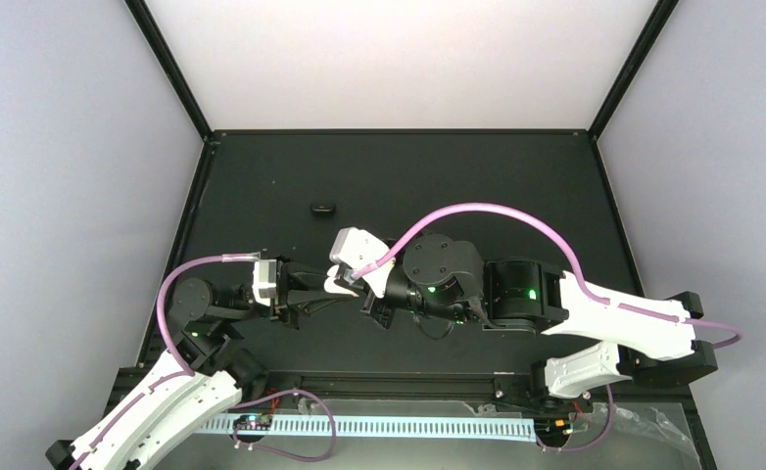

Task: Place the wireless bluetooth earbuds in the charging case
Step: Place the earbud in the charging case.

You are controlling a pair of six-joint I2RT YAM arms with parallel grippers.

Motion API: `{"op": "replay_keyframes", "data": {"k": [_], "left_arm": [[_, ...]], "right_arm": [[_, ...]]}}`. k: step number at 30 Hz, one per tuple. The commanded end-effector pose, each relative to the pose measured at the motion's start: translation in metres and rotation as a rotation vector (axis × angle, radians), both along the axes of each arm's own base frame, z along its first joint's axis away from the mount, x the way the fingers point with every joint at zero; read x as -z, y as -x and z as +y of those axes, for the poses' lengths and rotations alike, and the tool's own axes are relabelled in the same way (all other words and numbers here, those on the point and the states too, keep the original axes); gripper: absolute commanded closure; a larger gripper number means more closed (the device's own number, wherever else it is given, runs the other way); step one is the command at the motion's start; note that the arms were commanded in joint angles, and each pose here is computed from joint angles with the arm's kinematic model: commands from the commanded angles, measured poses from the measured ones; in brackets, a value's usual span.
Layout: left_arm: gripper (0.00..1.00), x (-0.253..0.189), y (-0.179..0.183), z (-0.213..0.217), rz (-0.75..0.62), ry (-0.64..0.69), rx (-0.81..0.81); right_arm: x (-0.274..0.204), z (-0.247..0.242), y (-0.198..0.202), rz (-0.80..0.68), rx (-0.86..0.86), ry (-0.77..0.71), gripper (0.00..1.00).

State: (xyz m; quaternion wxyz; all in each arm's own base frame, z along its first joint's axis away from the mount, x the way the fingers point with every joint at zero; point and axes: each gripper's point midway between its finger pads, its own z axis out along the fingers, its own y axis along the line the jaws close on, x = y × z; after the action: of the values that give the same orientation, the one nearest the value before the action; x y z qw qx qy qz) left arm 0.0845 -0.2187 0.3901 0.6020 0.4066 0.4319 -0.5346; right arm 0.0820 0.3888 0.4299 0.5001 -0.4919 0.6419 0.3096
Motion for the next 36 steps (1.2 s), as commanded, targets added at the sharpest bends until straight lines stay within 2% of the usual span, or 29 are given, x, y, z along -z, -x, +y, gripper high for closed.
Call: {"op": "replay_keyframes", "data": {"k": [1, 19, 36], "left_arm": [[0.98, -0.039, 0.019, 0.013, -0.109, 0.092, 0.013], [0.98, -0.044, 0.020, 0.015, -0.129, 0.102, 0.006], [0.98, -0.056, 0.025, 0.024, -0.149, 0.164, -0.013]], "right_arm": [[0.015, -0.005, -0.004, -0.009, 0.018, 0.079, 0.99], [0.045, 0.007, -0.005, 0.017, 0.018, 0.209, 0.99], [0.045, -0.001, -0.012, 0.073, 0.073, 0.160, 0.99]]}}
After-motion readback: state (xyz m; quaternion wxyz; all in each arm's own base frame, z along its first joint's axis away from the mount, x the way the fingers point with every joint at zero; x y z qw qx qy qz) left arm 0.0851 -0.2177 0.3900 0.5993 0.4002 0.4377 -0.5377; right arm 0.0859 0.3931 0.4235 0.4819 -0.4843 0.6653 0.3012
